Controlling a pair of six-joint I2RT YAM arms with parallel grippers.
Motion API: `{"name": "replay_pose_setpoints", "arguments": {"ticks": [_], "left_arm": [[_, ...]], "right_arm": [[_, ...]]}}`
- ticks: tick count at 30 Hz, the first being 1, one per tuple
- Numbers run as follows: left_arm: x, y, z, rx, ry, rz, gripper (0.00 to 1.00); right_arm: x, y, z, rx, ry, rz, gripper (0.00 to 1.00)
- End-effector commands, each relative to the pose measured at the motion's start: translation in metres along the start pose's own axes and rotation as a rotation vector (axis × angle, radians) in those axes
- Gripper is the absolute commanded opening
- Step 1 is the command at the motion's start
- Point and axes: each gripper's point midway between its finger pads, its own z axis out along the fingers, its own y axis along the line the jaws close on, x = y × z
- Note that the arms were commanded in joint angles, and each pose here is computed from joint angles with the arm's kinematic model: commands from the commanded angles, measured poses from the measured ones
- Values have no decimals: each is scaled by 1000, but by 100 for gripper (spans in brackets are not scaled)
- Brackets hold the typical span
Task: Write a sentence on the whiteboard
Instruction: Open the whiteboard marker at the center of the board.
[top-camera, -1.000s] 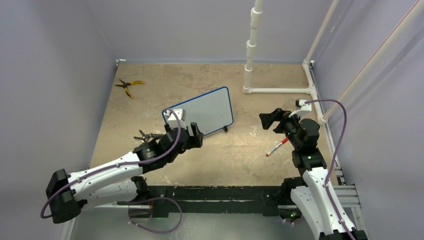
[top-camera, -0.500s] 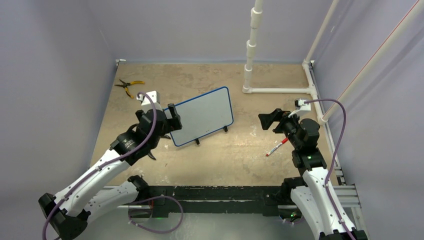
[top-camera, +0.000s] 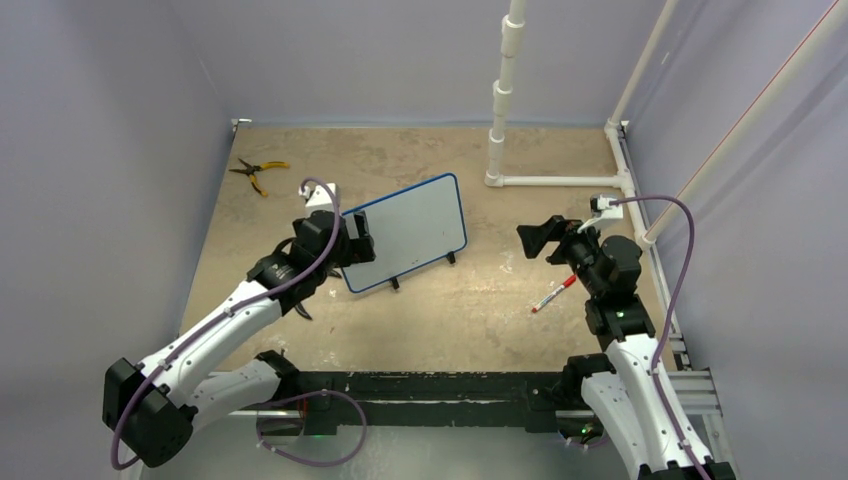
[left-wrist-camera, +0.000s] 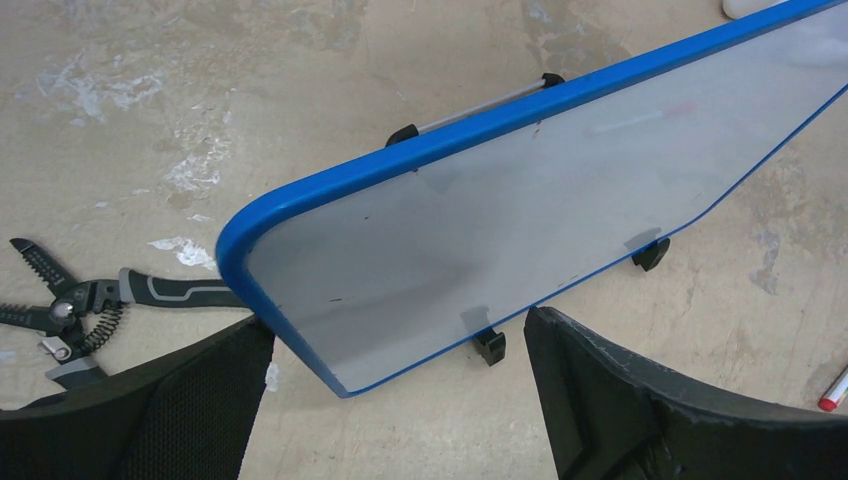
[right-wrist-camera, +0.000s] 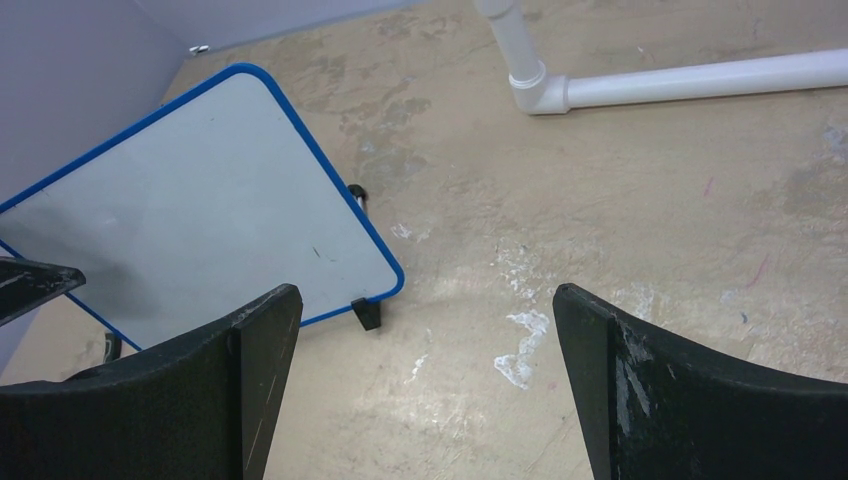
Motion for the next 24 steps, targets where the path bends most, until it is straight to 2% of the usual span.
{"name": "replay_pose_setpoints", "arguments": {"ticks": [1, 24], "left_arm": [[-8, -13, 7, 59, -29, 5, 95], [1, -41, 27, 157, 12, 3, 92]], "right_arm": [[-21, 11, -1, -33, -48, -34, 99], [-18, 9, 2, -11, -18, 6, 99]]}}
